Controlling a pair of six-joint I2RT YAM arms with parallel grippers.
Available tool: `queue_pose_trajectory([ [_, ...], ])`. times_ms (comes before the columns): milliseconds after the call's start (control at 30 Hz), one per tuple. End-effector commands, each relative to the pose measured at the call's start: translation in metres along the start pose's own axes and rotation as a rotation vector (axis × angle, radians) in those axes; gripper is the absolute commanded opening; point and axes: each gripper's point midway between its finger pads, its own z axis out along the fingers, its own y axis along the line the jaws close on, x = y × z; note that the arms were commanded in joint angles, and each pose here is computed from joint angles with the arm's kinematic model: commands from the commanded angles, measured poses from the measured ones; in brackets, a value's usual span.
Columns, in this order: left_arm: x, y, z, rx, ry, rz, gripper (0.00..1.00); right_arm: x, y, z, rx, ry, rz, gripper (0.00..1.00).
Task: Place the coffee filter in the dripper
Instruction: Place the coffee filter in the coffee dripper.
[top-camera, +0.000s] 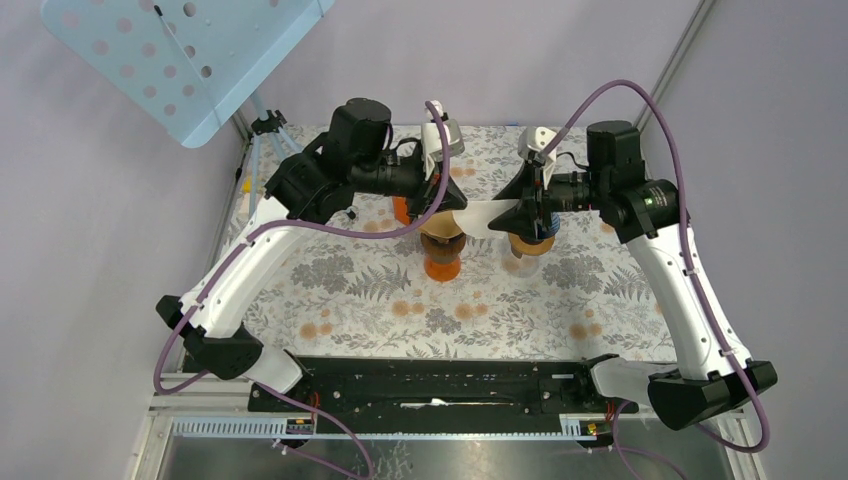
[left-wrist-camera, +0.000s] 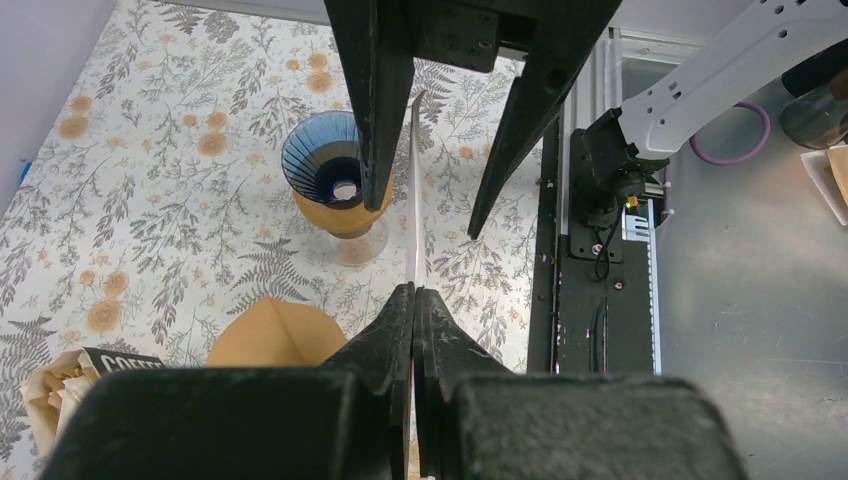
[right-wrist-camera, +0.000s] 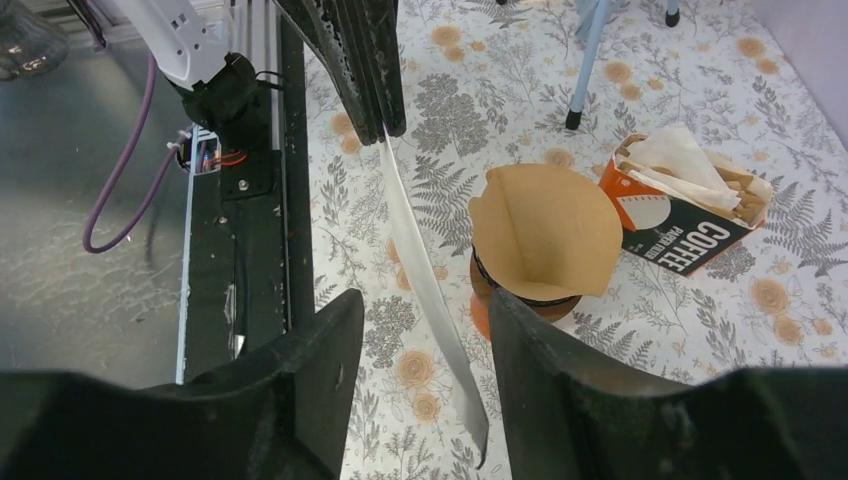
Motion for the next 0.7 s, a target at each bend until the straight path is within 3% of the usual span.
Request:
queue_pose_trajectory([
  [0, -0.010, -0.005, 0.000, 0.026, -0.034, 0.048, 0.00, -0.001, 0.008, 0.005, -0.044, -0.024, -0.001, 0.50],
  [100, -0.011, -0.004, 0.001, 0.025, -0.034, 0.047, 0.00, 0.000, 0.010, 0.007, -0.055, -0.036, 0.021, 0.31],
  [167, -0.011, -0.003, 0.001, 0.021, -0.035, 0.050, 0.00, 0.001, 0.010, 0.008, -0.058, -0.042, 0.039, 0.08],
  [200, -0.012, -0.003, 0.001, 0.017, -0.037, 0.051, 0.00, 0.000, 0.011, 0.008, -0.058, -0.046, 0.047, 0.01],
  [300, -0.016, -0.001, -0.002, -0.003, -0.058, 0.064, 0.02, -0.006, 0.012, 0.008, -0.048, -0.073, 0.073, 0.00],
  [500, -0.017, 0.007, -0.021, -0.043, -0.134, 0.037, 0.65, -0.030, 0.013, 0.005, -0.037, -0.137, 0.141, 0.00],
  [667, -0.008, 0.018, -0.038, -0.049, -0.213, -0.053, 0.91, -0.043, 0.021, 0.004, -0.101, -0.193, 0.229, 0.00],
])
